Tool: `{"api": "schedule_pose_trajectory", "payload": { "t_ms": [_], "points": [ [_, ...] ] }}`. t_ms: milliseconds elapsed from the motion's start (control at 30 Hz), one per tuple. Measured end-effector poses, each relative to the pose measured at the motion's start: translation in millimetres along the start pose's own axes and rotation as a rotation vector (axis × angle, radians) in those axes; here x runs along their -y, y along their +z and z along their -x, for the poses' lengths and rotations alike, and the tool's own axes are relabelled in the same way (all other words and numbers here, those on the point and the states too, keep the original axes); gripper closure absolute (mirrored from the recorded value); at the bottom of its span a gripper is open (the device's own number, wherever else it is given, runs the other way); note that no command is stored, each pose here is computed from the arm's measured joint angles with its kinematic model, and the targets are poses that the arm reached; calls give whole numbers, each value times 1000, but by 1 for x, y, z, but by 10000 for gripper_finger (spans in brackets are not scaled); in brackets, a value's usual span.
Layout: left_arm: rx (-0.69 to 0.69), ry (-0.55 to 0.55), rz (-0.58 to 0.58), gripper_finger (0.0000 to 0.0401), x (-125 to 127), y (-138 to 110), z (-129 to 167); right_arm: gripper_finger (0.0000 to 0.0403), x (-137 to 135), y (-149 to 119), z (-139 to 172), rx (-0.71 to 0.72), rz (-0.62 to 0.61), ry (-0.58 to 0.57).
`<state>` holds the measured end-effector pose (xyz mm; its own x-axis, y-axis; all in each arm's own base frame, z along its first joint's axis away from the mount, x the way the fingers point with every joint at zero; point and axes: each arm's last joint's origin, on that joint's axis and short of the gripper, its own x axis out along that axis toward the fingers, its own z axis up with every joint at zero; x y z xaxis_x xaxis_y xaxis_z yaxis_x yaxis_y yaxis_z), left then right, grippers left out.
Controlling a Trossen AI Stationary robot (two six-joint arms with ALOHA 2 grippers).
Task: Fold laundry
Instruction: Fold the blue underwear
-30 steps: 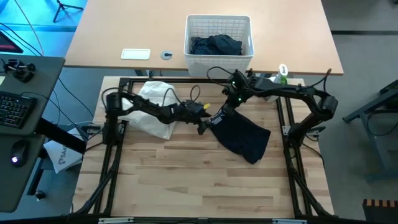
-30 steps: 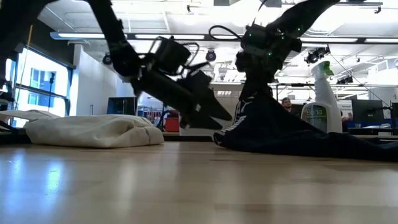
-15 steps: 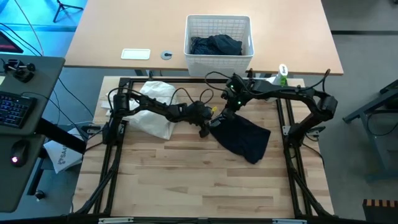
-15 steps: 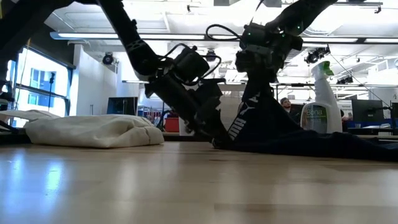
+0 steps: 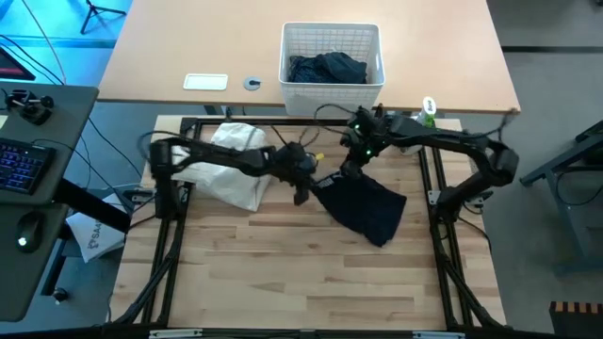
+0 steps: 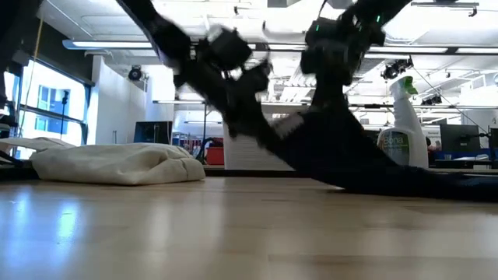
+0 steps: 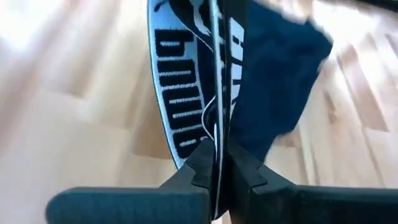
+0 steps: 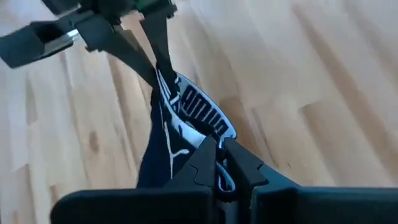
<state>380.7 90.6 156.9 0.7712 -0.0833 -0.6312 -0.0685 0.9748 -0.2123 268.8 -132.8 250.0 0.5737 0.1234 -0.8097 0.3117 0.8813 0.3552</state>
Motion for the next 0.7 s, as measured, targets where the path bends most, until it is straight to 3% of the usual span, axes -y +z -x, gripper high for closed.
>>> {"api": "schedule_pose_trajectory", "payload": {
  "t_ms": [100,400,500,567,700],
  "points": [
    [21,65,-77,398,5,26,42,398,-14,10,37,98,61,-90],
    [229,387,-420,400,7,120,166,398,-49,49,148,481,420,-550],
    [241,434,-508,400,9,137,188,398,-56,54,165,543,451,-552],
    [203,424,-520,400,9,135,189,398,-55,53,161,526,455,-514],
    [-13,336,-444,401,9,112,158,400,-46,34,107,410,394,-355]
  ]
}}
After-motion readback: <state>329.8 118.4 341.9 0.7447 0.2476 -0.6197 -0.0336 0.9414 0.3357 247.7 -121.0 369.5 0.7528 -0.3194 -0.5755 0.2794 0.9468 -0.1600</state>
